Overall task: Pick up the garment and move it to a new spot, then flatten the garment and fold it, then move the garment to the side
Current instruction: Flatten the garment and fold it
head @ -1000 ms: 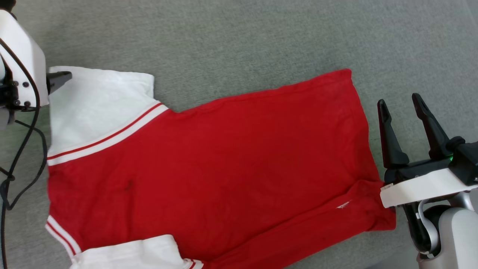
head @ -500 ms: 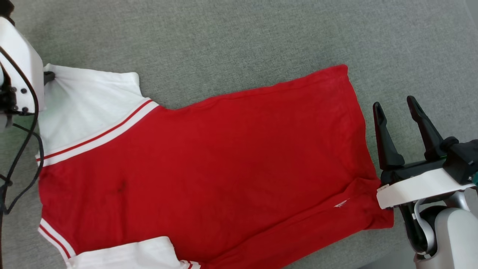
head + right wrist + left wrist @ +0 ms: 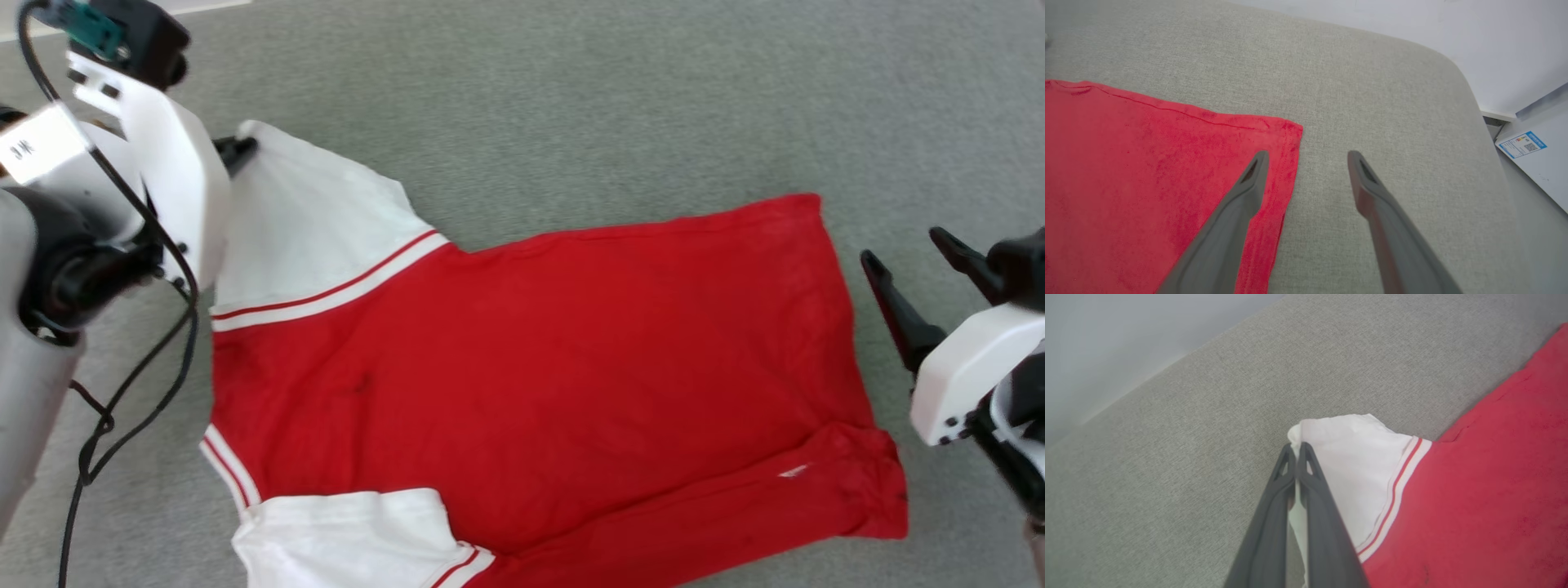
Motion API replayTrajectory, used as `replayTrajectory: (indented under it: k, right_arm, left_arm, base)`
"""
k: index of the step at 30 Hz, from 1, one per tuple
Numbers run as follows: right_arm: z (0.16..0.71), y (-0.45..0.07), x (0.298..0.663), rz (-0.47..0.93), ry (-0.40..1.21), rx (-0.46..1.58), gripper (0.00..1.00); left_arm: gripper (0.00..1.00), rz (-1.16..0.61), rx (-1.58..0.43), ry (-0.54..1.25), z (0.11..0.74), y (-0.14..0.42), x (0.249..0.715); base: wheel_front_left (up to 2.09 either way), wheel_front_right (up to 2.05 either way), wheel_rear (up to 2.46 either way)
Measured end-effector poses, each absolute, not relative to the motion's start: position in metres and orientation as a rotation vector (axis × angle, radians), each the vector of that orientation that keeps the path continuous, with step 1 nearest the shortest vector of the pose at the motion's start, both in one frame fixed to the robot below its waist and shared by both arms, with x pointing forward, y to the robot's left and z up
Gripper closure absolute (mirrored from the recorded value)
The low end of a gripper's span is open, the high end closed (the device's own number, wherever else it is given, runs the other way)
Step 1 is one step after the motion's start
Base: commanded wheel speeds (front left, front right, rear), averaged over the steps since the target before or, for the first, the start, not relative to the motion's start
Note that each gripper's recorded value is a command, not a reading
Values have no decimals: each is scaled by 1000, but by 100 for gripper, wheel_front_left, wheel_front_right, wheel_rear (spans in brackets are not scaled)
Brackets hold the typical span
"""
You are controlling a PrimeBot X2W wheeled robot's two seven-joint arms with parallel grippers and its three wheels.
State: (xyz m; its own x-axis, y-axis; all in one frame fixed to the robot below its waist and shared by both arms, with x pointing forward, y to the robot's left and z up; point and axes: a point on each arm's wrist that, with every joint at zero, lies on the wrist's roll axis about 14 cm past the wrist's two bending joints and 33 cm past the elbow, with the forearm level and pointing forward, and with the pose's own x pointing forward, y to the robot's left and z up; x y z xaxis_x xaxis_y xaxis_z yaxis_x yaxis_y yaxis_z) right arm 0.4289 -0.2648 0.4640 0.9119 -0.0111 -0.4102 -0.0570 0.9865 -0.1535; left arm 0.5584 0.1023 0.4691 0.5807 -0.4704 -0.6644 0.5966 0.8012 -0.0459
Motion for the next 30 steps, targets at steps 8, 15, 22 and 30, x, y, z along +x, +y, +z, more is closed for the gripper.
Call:
replayTrajectory:
  k: [8,15,22,30]
  right_arm:
    - [443,-268,446,59,760,-180,0]
    - [424,-257,471,117,911,-224,0]
    - [386,-248,481,167,1051,-300,0]
    - [352,-241,480,224,1148,-352,0]
  left_arm:
    - [100,-682,257,580,502,103,528]
    - [100,-716,272,523,511,101,505]
    - [100,-732,270,510,509,100,491]
    - [100,-730,246,524,499,103,482]
  base:
    - [0,0,0]
    - [0,0,0]
    - [0,0,0]
    - [0,0,0]
